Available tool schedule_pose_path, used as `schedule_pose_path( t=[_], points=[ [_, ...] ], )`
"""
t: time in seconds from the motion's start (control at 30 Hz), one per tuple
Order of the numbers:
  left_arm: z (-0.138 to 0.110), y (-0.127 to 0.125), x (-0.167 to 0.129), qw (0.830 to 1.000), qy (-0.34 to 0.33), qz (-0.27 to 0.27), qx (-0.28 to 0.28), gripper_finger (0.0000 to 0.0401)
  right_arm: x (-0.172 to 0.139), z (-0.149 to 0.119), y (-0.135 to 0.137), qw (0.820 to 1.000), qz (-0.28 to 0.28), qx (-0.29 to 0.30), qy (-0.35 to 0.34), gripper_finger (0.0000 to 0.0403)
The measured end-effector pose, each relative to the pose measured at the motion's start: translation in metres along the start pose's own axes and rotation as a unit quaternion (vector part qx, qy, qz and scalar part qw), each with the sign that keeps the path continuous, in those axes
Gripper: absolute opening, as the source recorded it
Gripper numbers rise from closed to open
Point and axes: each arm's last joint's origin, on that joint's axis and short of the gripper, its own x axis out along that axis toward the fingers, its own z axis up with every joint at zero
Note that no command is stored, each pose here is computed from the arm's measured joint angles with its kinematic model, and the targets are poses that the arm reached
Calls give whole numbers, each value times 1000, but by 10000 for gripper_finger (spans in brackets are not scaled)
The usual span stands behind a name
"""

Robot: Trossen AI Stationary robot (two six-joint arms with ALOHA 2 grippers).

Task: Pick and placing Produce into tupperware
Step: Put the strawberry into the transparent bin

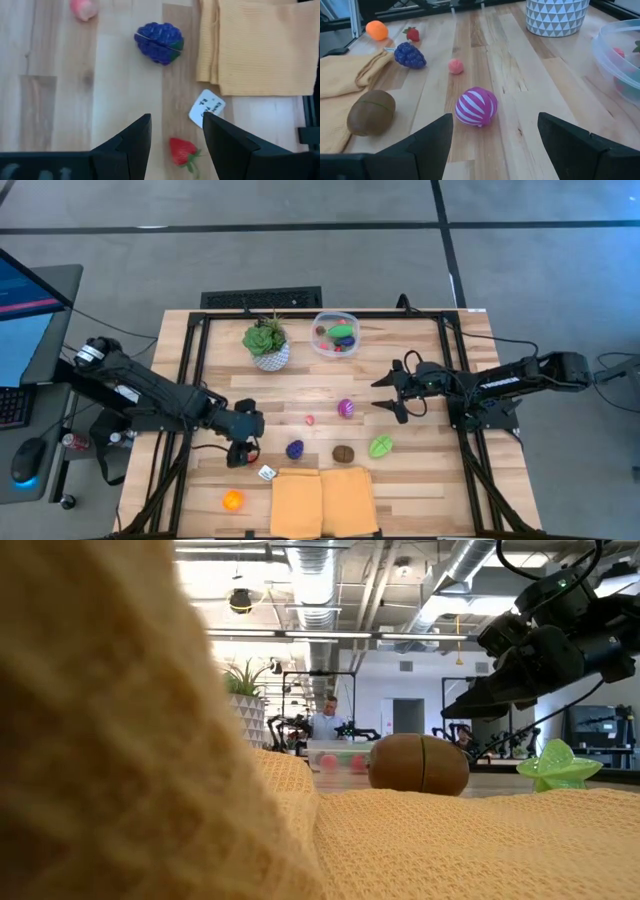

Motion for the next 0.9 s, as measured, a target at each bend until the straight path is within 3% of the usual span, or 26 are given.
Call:
schedule_pose_path(
  t=[0.53,0.9],
  points=[
    [-42,-18,25,998,3,-13,-67,169,0,0,0,1000,0,0,-1,315],
    [-56,-19,44,992,27,5,-123,169,0,0,0,1000,0,0,-2,315]
  ],
)
